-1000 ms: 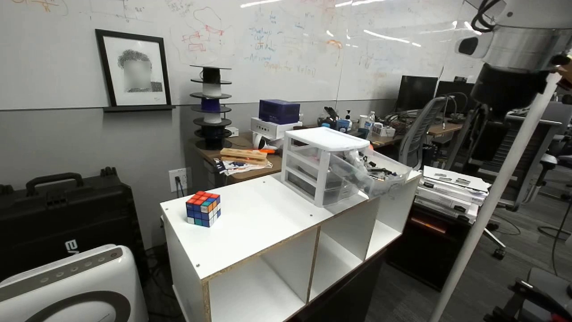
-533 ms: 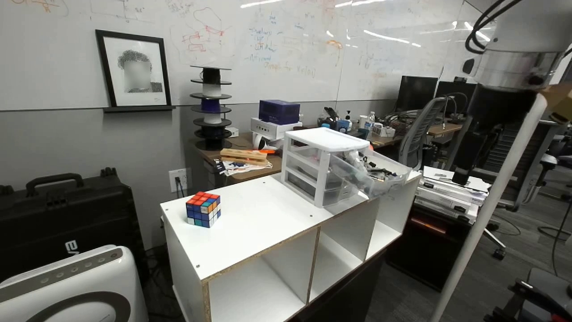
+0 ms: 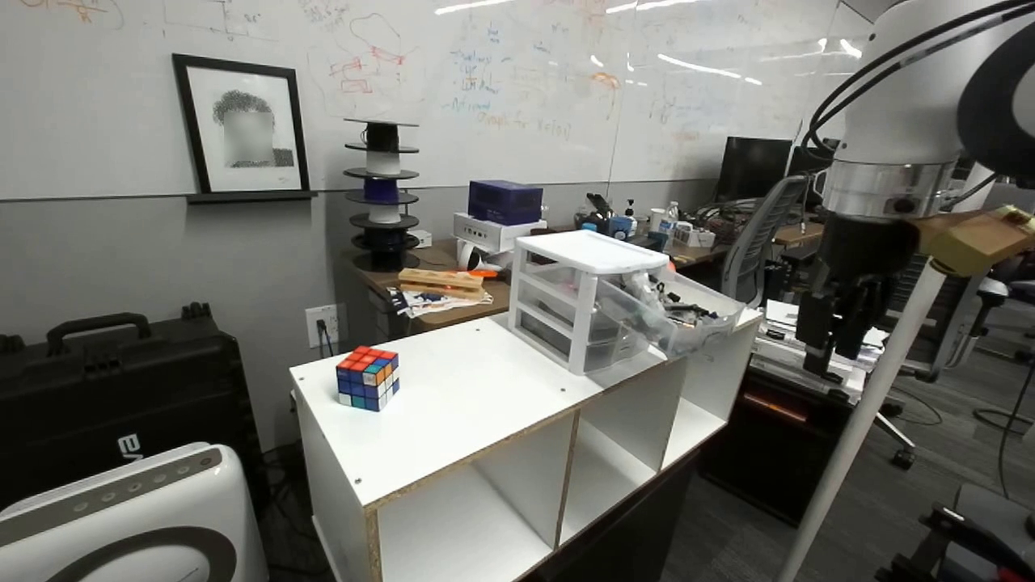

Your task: Pick up the two objects from table, put them in the drawer and close the drawer.

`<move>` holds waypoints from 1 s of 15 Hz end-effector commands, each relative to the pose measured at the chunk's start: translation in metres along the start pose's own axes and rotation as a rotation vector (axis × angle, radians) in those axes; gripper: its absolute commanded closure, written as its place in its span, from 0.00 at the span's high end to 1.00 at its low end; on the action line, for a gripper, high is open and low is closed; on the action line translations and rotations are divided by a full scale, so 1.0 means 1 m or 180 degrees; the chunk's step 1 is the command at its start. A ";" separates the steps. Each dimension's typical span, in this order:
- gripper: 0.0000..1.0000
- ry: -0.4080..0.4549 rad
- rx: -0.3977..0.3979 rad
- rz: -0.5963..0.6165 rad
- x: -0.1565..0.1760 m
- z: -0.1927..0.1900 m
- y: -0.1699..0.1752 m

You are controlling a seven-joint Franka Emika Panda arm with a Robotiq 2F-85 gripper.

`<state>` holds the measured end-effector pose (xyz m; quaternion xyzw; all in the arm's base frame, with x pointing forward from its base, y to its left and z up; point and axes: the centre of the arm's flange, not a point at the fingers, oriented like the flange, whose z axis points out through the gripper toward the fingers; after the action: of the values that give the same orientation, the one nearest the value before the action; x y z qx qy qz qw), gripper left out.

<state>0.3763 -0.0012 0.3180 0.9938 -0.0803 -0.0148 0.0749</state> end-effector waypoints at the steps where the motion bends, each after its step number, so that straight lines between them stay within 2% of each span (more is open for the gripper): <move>1: 0.33 0.0135 0.0114 0.0151 0.031 -0.005 -0.012; 5: 0.06 0.0324 0.0109 0.0093 0.047 -0.012 -0.025; 8: 0.00 0.0335 0.0092 -0.0023 0.059 -0.008 -0.037; 11: 0.05 0.0352 0.0010 -0.0077 0.067 -0.001 -0.047; 15: 0.02 0.0594 -0.0160 -0.0085 0.076 0.005 -0.053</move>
<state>0.4433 0.0314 0.3085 0.9933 -0.0565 0.0428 0.0916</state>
